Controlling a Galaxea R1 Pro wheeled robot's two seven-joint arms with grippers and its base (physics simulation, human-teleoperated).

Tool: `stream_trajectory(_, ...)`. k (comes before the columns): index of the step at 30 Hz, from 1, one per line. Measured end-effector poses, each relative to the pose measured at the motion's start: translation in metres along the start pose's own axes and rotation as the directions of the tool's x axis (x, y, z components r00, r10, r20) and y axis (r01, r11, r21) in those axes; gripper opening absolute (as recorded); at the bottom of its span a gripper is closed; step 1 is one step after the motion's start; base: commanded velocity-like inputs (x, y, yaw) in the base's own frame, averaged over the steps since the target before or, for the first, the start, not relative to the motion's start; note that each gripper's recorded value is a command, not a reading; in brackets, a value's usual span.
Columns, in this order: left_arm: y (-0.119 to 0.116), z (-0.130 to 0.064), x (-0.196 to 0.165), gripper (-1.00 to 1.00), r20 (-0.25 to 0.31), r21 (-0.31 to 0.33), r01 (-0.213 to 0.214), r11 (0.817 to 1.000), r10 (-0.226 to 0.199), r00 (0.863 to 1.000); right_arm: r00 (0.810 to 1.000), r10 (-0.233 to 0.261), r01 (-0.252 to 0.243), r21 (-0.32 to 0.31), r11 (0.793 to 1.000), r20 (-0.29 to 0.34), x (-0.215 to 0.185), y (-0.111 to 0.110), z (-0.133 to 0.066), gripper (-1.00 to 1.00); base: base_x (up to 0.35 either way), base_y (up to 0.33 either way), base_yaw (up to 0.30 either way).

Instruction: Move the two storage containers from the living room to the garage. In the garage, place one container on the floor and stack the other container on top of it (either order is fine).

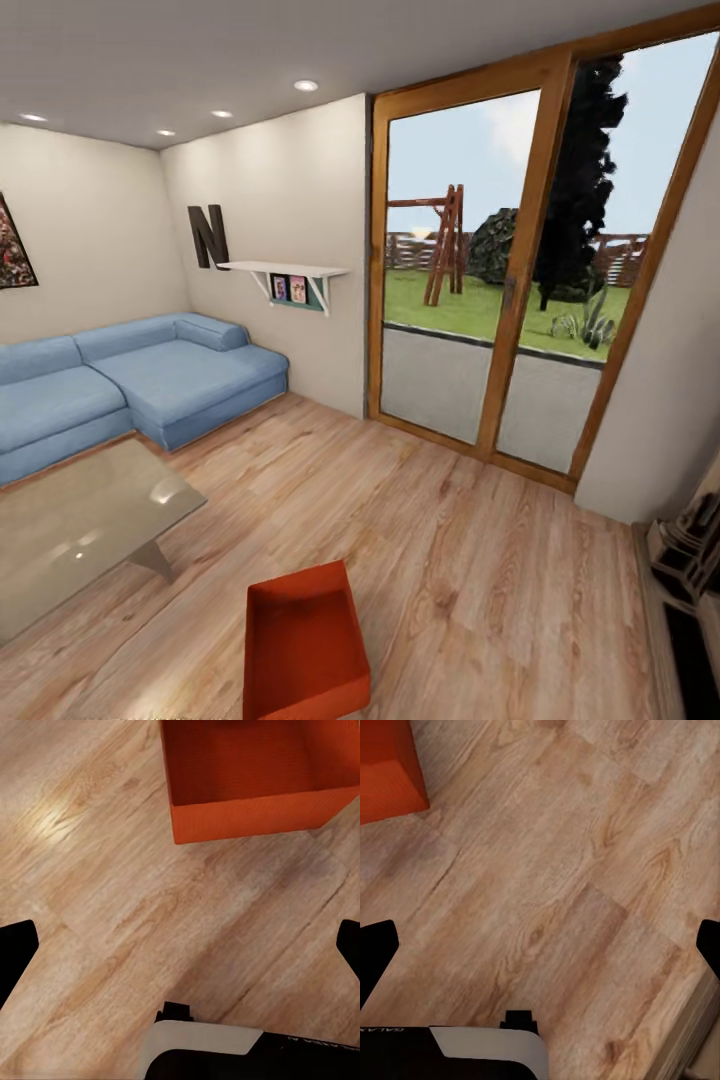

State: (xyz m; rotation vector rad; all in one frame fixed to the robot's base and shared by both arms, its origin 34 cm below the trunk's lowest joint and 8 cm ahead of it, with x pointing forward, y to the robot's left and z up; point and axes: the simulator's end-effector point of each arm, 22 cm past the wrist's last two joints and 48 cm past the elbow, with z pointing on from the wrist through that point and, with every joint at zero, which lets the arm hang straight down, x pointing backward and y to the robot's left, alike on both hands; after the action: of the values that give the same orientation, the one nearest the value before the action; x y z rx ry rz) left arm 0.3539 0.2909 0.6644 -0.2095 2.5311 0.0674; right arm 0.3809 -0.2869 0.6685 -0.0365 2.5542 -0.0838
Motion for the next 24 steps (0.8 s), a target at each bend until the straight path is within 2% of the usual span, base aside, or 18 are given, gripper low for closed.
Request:
stream_trajectory(13,0.0007,0.0000,-0.0001,1.00,0.000,-0.001,0.000,1.000,0.000,1.000,1.000,0.001,-0.001,0.001,1.000,0.000,0.0000,-0.0004,-0.0001,1.00,0.242,-0.173,0.251)
stream_trajectory(24,-0.0003,0.0002,0.0000,1.00,0.000,0.000,0.000,1.000,0.000,1.000,1.000,0.001,-0.001,0.001,1.000,0.000,0.0000,-0.0007,0.0002,1.00,0.031,-0.014,0.251)
